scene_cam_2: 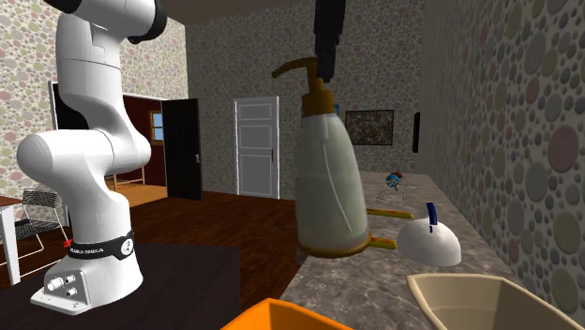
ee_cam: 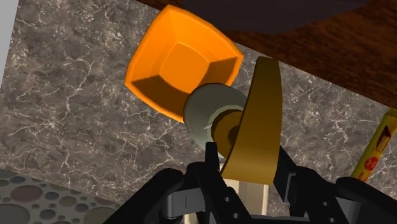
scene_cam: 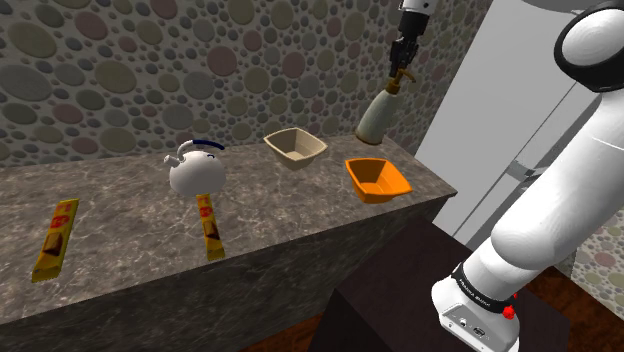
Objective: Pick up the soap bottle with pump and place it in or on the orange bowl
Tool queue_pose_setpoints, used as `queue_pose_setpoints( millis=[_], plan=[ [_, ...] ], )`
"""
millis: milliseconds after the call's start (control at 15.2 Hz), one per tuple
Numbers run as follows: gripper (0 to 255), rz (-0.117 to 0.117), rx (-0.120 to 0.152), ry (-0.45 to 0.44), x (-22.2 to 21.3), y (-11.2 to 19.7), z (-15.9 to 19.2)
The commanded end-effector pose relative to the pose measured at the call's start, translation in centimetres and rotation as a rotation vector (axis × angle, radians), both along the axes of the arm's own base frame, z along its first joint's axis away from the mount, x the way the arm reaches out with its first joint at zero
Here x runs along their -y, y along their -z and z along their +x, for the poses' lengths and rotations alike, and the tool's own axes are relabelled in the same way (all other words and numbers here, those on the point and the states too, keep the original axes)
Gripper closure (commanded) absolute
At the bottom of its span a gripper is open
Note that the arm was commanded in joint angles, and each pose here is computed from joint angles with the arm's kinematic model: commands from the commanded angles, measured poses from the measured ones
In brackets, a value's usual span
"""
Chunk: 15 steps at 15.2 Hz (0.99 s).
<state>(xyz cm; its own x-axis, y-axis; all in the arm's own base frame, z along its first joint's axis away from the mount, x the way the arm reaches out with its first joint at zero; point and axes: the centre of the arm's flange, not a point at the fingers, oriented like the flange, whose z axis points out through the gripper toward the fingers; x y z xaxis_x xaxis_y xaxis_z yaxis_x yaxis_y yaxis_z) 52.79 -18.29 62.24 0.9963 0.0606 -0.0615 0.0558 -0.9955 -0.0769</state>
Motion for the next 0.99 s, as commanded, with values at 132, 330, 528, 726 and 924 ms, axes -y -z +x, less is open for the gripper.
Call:
queue_pose_setpoints(
  millis=[132,330,528,726,924],
  plan=[
    [255,0.000,0.000,-0.001,3.9,-1.9,-2.8],
    [255,0.000,0.000,-0.001,5.7,-2.1,-4.1],
    [255,0.000,0.000,-0.001,5.7,-0.5,-4.1],
    [255,0.000,0.000,-0.001,5.7,1.0,-4.1],
    [255,0.000,0.000,-0.001,5.7,2.6,-4.1]
  ],
)
